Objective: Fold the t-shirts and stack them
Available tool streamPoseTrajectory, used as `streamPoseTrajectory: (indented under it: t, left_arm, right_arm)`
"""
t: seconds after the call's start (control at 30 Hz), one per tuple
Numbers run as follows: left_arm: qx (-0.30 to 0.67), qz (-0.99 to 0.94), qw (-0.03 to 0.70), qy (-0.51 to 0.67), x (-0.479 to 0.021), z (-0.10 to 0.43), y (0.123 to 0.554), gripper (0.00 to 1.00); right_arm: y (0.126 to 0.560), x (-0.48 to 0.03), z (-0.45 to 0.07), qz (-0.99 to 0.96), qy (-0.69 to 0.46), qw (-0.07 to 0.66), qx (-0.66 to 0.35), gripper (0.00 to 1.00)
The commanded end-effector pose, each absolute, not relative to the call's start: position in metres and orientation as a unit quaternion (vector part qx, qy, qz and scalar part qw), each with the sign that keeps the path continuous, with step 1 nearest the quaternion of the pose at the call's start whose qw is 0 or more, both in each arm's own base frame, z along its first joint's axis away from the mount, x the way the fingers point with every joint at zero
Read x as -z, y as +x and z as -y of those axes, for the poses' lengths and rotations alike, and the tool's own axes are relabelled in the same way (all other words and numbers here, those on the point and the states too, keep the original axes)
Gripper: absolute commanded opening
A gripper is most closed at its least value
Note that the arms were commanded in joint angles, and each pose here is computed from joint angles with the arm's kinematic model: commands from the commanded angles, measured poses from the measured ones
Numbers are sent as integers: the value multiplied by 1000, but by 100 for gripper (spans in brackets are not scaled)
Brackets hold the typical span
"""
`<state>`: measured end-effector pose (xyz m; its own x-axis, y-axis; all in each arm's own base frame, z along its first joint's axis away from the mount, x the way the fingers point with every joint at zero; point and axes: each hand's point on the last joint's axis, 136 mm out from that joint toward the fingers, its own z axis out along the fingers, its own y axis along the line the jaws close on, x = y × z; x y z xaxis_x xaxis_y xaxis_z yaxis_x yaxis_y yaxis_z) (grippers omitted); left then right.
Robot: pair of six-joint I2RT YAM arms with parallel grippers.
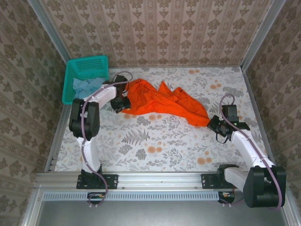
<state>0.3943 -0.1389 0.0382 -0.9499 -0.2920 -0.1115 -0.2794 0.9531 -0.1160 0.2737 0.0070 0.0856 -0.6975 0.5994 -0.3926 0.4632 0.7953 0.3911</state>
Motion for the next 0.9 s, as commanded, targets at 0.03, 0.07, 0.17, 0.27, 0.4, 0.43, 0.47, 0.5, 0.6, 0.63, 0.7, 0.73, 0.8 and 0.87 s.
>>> streamPoseTrajectory:
  t: [0.03, 0.07, 0.17, 0.27, 0.4, 0.43, 0.47, 0.5, 0.6, 0.63, 0.7, 0.73, 0.8, 0.87]
  left_arm:
    - [39, -985, 77, -153, -33, 136, 411, 38]
    - [33, -985, 75, -154, -29, 134, 411, 38]
    - [13, -985, 70, -154, -23, 128, 409, 36]
    - [-2, -984, 72, -164, -20, 116, 404, 36]
    - [12, -983, 56, -176, -15, 103, 397, 36]
    - [17, -983, 55, -174, -15, 102, 397, 37]
    - [21, -983, 54, -174, -15, 98, 396, 38]
    - [20, -983, 53, -172, -16, 95, 395, 39]
    - [15, -983, 52, -176, -18, 80, 394, 42]
    - [20, -982, 53, -179, -18, 77, 394, 42]
    - [32, -980, 51, -187, -19, 70, 396, 42]
    - [36, -980, 48, -189, -19, 67, 396, 42]
    - [51, -980, 43, -187, -20, 65, 399, 42]
    - [67, -981, 39, -181, -21, 68, 400, 42]
  right_arm:
    - [279, -98, -11, -910, 280, 270, -146, 0]
    - [278, -98, -11, -910, 280, 269, -146, 0]
    - [277, -99, -11, -911, 278, 269, -146, 0]
    - [276, -99, -10, -911, 277, 270, -144, 0]
    - [278, -99, -10, -910, 278, 271, -143, 0]
    - [278, -99, -10, -911, 278, 270, -143, 0]
    - [278, -98, -10, -910, 279, 270, -143, 0]
    - [278, -98, -10, -910, 280, 270, -143, 0]
    - [278, -95, -9, -911, 280, 268, -142, 0]
    - [279, -95, -9, -911, 280, 269, -142, 0]
    - [279, -94, -10, -911, 280, 267, -142, 0]
    - [279, -94, -10, -911, 280, 267, -142, 0]
    - [279, -93, -10, -911, 279, 266, -142, 0]
    - [280, -93, -10, -912, 279, 266, -142, 0]
